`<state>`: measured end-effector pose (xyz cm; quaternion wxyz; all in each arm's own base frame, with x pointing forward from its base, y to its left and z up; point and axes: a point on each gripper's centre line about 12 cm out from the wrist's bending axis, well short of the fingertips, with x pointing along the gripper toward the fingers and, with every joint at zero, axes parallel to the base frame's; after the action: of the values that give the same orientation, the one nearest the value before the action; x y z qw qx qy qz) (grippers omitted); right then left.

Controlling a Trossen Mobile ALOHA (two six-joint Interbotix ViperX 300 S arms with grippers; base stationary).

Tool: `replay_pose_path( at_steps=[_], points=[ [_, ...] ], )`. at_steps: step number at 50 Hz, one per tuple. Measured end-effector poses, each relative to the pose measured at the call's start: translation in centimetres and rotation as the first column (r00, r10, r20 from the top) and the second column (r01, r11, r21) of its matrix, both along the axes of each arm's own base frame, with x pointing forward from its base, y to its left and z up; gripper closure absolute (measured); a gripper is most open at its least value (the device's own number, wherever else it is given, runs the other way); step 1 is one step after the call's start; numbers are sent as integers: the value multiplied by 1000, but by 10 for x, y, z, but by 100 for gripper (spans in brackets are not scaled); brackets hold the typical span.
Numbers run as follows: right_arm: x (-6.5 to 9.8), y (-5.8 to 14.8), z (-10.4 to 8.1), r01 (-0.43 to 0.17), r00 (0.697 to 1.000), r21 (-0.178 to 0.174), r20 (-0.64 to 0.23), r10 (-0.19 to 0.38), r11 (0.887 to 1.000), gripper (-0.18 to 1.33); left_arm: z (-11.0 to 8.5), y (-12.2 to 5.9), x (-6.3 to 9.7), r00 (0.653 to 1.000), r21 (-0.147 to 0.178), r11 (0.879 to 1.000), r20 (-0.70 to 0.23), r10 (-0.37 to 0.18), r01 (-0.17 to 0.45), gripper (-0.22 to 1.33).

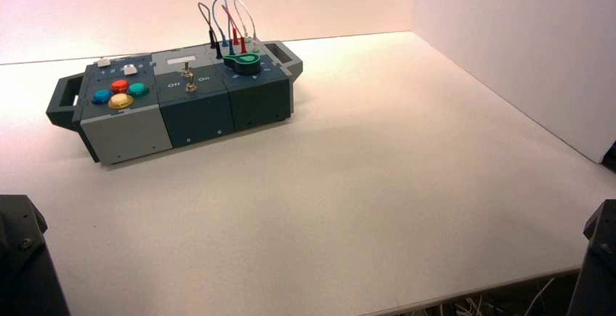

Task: Push the green button with the left gripper.

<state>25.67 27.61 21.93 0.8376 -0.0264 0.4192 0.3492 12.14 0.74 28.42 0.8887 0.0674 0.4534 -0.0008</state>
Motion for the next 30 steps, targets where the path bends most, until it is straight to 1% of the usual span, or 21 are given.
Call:
replay_pose_path(
  at_steps=[19, 30],
  points=[
    [0, -1, 1, 1, 1000, 0, 2, -1, 1000, 129, -1, -1, 1, 1000, -2, 1000, -9, -3, 3, 128],
    [0, -1, -2, 2, 1000, -3, -3, -2, 1000, 129, -4, -2, -1, 999, -17, 1000, -47, -4, 3, 128]
  ],
)
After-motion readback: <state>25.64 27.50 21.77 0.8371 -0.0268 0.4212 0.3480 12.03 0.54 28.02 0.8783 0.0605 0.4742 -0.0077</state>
